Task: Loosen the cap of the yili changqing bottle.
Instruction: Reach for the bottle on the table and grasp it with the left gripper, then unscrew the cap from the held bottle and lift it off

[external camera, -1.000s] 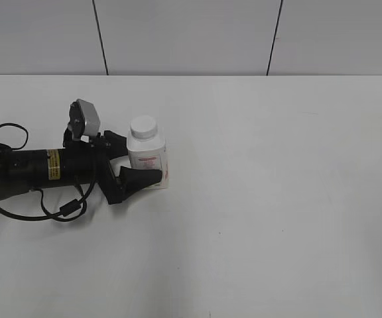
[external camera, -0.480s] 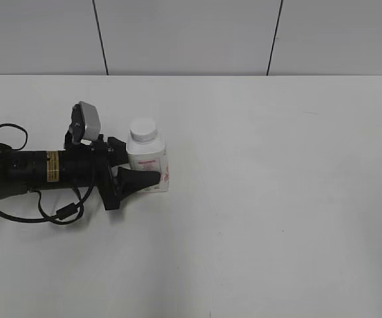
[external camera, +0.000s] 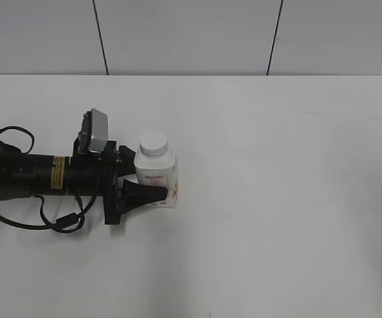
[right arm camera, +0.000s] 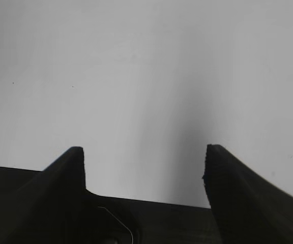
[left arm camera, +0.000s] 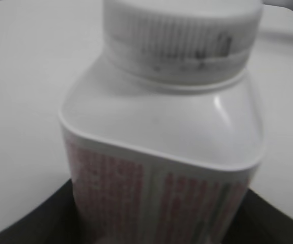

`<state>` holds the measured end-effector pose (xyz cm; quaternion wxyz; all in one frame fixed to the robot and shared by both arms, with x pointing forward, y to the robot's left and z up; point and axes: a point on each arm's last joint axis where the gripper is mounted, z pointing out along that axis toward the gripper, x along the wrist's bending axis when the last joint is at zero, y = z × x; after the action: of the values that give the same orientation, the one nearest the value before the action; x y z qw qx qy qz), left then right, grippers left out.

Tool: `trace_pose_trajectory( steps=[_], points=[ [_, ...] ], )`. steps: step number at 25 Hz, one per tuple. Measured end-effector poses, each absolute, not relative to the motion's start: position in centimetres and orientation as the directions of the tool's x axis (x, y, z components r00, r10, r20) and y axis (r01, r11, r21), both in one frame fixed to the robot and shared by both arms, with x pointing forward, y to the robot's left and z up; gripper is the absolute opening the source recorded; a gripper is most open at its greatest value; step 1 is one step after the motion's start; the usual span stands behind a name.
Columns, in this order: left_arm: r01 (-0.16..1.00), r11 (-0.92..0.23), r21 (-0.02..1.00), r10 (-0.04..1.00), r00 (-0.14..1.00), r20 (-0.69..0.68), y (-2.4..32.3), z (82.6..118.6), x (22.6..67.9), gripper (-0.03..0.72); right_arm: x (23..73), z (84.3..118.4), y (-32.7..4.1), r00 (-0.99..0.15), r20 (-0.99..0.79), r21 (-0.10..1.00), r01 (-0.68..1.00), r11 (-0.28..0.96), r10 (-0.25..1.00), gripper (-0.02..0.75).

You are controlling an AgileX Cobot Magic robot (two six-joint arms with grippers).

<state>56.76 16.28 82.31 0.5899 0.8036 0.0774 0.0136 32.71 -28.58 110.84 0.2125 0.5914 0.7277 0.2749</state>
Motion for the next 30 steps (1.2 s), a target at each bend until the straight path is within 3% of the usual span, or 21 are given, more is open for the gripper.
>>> trace_pose_trajectory(
  steps=[6, 13, 23, 30],
  points=[
    [0.098, -0.298, 0.950, 0.105, 0.992, -0.069, 15.2, 82.3, 56.3, 0.438, 37.7, 112.2, -28.1, -0.261, 0.056, 0.548, 0.815, 0.189, 0.964, 0.577],
    [0.099, -0.299, 0.949, 0.102, 0.992, -0.071, 15.1, 82.3, 56.2, 0.438, 42.5, 112.8, -25.5, -0.397, 0.057, 0.465, 0.823, 0.327, 0.916, 0.577],
    [0.098, -0.298, 0.949, 0.101, 0.992, -0.071, 15.1, 82.3, 56.2, 0.437, 48.6, 112.0, -18.0, -0.614, 0.013, 0.362, 0.739, 0.568, 0.790, 0.577],
    [0.104, -0.298, 0.949, 0.103, 0.992, -0.076, 15.1, 82.3, 56.2, 0.437, 52.3, 111.5, -11.8, -0.662, 0.011, 0.355, 0.703, 0.616, 0.750, 0.577]
  ],
)
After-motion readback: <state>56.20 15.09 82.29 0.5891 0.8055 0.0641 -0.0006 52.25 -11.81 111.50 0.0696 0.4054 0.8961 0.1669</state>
